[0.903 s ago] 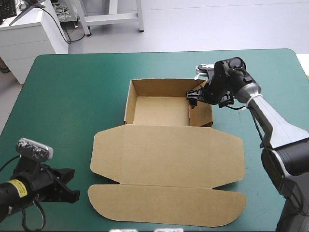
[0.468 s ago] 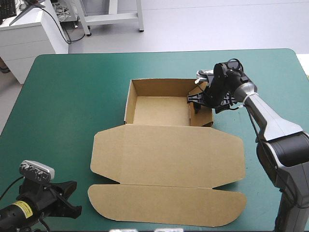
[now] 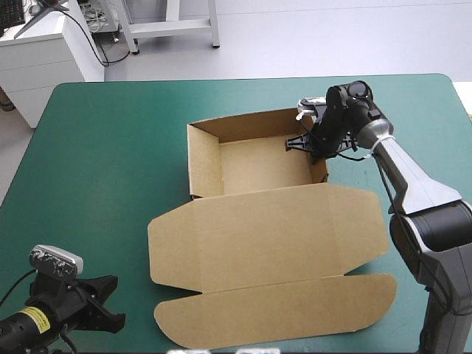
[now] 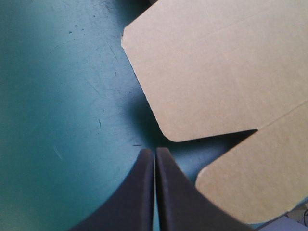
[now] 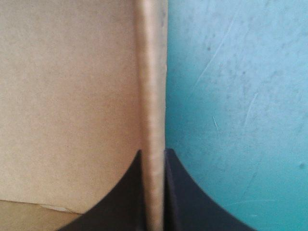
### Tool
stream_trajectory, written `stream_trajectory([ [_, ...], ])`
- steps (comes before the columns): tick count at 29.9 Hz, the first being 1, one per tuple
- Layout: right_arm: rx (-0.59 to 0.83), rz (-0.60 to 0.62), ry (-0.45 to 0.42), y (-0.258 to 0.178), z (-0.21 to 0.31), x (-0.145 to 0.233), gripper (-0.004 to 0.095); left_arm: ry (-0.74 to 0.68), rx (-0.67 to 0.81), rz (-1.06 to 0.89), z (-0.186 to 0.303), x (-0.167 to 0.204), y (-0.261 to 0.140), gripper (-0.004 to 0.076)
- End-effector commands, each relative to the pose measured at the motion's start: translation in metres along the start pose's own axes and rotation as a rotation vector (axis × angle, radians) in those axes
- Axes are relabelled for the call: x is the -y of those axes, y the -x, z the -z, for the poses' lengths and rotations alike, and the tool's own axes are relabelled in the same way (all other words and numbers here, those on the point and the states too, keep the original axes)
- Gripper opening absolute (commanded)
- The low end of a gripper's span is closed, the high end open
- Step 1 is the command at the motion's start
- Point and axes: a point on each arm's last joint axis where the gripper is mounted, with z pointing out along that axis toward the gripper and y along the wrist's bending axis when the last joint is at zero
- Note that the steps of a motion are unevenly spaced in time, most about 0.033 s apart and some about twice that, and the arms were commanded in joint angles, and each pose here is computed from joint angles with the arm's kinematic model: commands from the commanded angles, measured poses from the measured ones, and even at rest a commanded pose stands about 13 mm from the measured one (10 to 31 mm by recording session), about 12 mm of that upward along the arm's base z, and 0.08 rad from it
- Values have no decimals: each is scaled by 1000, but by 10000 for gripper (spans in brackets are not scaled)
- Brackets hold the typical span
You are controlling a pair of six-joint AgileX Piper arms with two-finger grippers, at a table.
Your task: Fold the box
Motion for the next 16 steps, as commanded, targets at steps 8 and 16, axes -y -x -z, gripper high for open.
stream_trajectory([
  [8,351,-123,-129,-6,143,101,-19,-18,77,6,4,2,11,-8],
  [16,357,-388,-281,-39,161,234,-19,-17,77,6,4,2,11,-8],
])
